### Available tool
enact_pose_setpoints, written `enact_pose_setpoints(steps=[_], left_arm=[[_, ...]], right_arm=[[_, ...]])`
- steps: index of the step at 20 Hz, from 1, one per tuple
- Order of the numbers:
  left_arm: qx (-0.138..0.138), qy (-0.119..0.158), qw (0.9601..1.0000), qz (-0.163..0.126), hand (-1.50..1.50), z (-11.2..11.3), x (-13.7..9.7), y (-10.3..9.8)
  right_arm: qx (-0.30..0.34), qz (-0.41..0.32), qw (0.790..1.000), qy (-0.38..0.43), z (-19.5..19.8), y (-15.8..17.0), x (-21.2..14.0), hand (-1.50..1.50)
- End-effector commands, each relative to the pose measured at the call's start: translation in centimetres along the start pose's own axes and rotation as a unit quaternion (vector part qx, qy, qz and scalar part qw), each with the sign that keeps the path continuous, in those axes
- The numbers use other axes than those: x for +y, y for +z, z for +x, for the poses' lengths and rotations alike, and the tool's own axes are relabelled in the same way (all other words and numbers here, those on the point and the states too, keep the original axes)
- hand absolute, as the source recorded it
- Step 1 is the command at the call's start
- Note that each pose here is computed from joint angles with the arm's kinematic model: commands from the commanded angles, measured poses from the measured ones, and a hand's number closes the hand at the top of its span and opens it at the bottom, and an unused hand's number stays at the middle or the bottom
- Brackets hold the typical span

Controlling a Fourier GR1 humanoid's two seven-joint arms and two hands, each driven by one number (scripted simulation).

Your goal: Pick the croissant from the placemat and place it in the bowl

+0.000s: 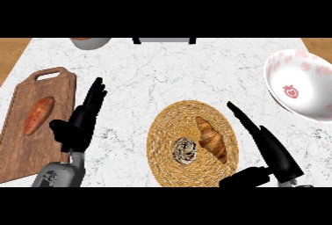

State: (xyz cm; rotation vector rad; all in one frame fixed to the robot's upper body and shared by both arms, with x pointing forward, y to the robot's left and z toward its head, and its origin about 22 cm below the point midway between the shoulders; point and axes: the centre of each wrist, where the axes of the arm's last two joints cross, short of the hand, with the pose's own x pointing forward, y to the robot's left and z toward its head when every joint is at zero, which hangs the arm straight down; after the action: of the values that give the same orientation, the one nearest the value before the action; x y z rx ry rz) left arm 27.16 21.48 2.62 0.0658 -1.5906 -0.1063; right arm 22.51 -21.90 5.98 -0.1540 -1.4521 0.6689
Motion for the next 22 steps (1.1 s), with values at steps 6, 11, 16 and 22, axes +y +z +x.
enact_pose_setpoints(steps=[6,11,16,22], left_arm=[[0.005,-0.005,1.0,-0.002,0.0,-0.6,-0.6,0.3],[0.003,-0.003,1.0,0.002,0.0,0.0,-0.2,0.3],[0.0,0.001,1.0,0.001,0.0,0.3,0.7,-0.1],[-0.002,0.002,1.0,-0.004,0.0,-1.1,0.6,0.7]], right_arm=[[0.002,0.012,0.999,-0.053,-0.2,-0.3,1.5,-1.5],[0.004,0.009,0.998,-0.067,-2.4,0.2,0.0,-1.5],[0.012,0.011,0.997,-0.082,-4.8,-0.7,2.9,-1.5],[0.02,0.005,0.998,-0.064,-5.8,-2.7,5.4,-1.5]])
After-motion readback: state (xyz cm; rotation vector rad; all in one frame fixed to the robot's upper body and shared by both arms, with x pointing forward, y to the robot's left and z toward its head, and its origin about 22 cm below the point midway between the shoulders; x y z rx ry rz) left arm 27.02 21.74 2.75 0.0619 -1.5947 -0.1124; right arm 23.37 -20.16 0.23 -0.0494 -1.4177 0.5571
